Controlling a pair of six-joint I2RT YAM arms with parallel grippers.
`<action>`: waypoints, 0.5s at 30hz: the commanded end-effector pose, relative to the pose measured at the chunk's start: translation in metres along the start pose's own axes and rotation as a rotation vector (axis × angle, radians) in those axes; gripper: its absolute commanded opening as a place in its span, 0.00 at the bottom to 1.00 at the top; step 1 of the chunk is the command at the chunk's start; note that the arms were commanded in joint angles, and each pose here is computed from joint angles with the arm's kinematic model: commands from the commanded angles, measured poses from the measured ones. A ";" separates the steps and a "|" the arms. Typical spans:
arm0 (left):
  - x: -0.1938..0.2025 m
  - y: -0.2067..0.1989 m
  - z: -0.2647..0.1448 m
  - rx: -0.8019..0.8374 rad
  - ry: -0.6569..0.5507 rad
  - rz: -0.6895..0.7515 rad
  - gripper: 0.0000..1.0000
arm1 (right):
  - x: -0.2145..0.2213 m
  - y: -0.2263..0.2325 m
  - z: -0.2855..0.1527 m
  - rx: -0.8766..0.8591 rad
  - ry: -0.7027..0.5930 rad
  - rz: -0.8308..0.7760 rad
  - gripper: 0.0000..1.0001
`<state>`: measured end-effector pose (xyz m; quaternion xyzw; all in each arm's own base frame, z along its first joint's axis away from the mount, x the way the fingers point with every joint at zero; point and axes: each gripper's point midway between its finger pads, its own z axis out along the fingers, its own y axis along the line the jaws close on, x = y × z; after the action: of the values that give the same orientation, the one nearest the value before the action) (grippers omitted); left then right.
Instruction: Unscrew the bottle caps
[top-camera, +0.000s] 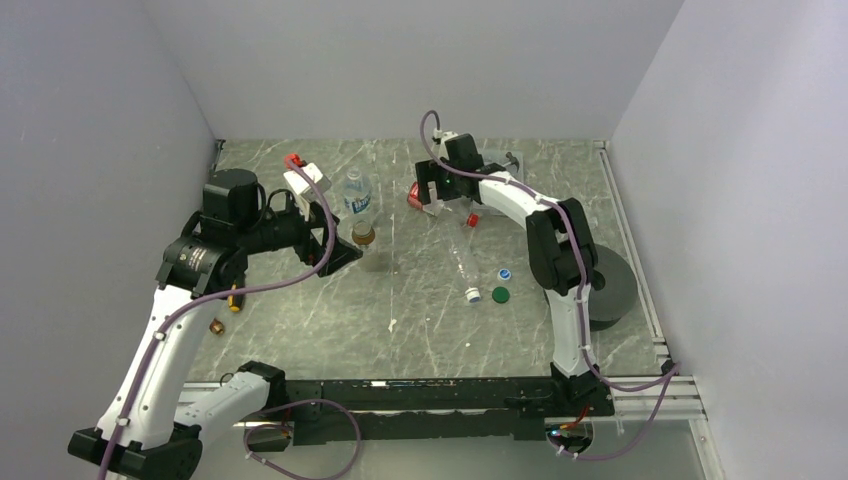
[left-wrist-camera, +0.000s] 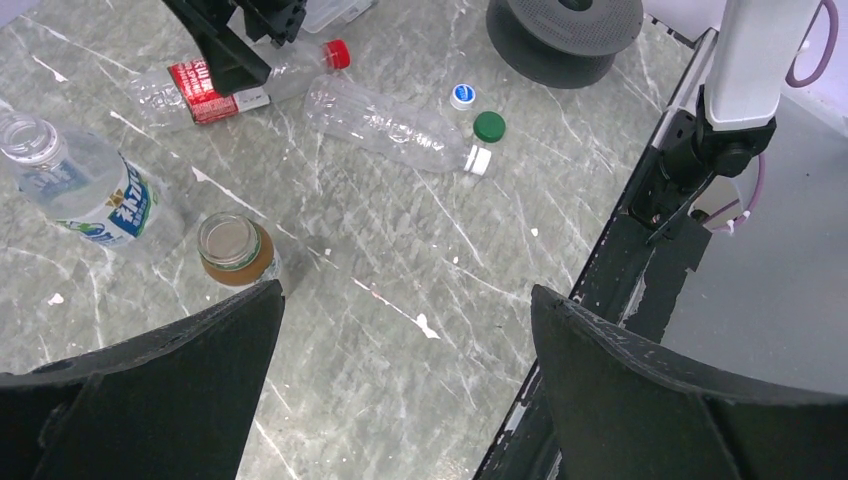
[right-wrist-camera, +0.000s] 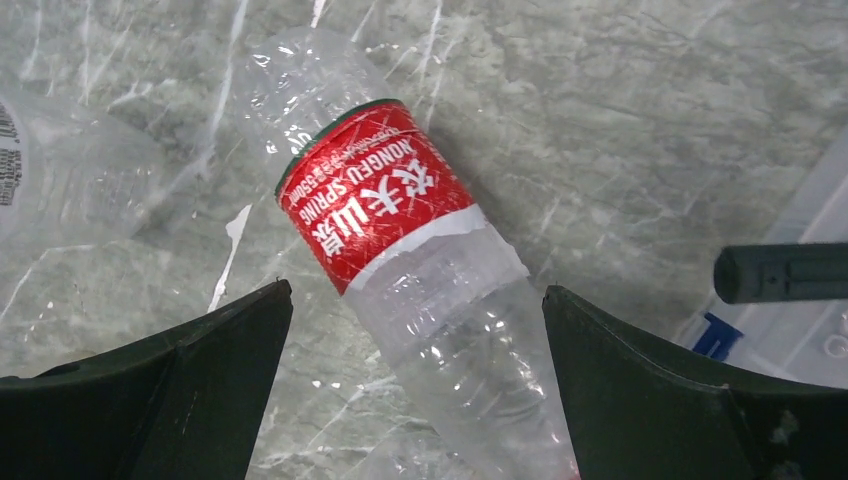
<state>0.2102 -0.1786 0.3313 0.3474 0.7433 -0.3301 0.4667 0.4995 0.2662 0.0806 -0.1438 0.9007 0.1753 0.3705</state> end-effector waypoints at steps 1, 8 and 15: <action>-0.011 -0.007 -0.003 0.030 -0.042 0.026 0.99 | -0.041 0.013 -0.009 -0.051 -0.082 -0.062 1.00; -0.013 -0.005 -0.001 0.029 -0.047 0.034 0.99 | -0.015 0.003 0.008 -0.026 -0.022 -0.065 1.00; -0.024 -0.003 -0.001 0.026 -0.073 0.059 1.00 | 0.015 -0.005 0.015 -0.016 0.045 -0.085 1.00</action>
<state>0.2108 -0.1809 0.3342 0.3521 0.7365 -0.3351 0.4705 0.5032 0.2705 0.0724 -0.1750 0.8990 0.1711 0.3632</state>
